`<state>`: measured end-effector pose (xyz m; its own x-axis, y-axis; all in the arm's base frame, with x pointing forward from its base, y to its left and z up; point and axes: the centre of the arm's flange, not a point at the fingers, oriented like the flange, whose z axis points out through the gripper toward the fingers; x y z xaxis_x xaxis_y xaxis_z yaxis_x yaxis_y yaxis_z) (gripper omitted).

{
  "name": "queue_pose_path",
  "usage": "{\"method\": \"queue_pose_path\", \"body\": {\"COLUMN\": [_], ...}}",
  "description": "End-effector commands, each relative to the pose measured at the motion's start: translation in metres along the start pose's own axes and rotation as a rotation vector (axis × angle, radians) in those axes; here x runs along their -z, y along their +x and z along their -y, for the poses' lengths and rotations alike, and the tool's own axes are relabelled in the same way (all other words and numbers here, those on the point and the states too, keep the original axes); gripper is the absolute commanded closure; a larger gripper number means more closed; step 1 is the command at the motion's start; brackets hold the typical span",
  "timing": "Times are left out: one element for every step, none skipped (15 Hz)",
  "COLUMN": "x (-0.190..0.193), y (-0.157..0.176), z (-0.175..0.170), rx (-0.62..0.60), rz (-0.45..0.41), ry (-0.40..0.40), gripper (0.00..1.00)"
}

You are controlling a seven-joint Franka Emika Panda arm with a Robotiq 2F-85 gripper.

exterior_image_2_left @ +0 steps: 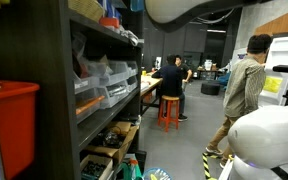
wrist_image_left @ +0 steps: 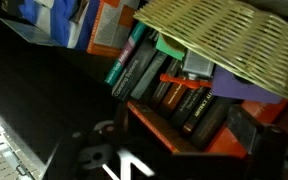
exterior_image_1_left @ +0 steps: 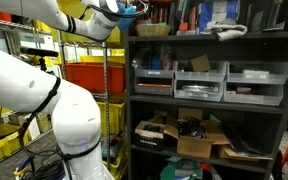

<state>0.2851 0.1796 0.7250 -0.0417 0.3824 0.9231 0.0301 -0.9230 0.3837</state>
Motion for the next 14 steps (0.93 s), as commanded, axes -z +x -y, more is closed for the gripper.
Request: {"method": "queue_pose_path", "body": {"x": [-0.022,-0.028,-0.033,-0.038,-0.042,-0.048,-0.052,-0.056,-0.059,-0.062,-0.064,-0.066,-0.067,-0.068], "y": [0.017,0.019,0.019,0.018,0.016,0.012,0.009,0.006,0.003,0.001,-0.001,-0.002,-0.003,-0.004], "z": [-0.005,-0.007,-0.007,-0.008,-0.008,-0.008,-0.008,-0.008,-0.008,-0.008,-0.008,-0.009,-0.009,-0.009], "rx": [-0.041,-0.058,-0.071,-0.082,-0.096,-0.107,-0.113,-0.117,-0.123,-0.127,-0.133,-0.138,-0.142,-0.147], "rz": [0.019,0.026,0.033,0.047,0.060,0.075,0.086,0.098,0.108,0.113,0.118,0.121,0.122,0.123], "ry": [0.031,0.034,0.036,0.042,0.048,0.051,0.049,0.052,0.055,0.054,0.055,0.055,0.054,0.053], "gripper": [0.00,0.00,0.00,0.00,0.00,0.00,0.00,0.00,0.00,0.00,0.00,0.00,0.00,0.00]}}
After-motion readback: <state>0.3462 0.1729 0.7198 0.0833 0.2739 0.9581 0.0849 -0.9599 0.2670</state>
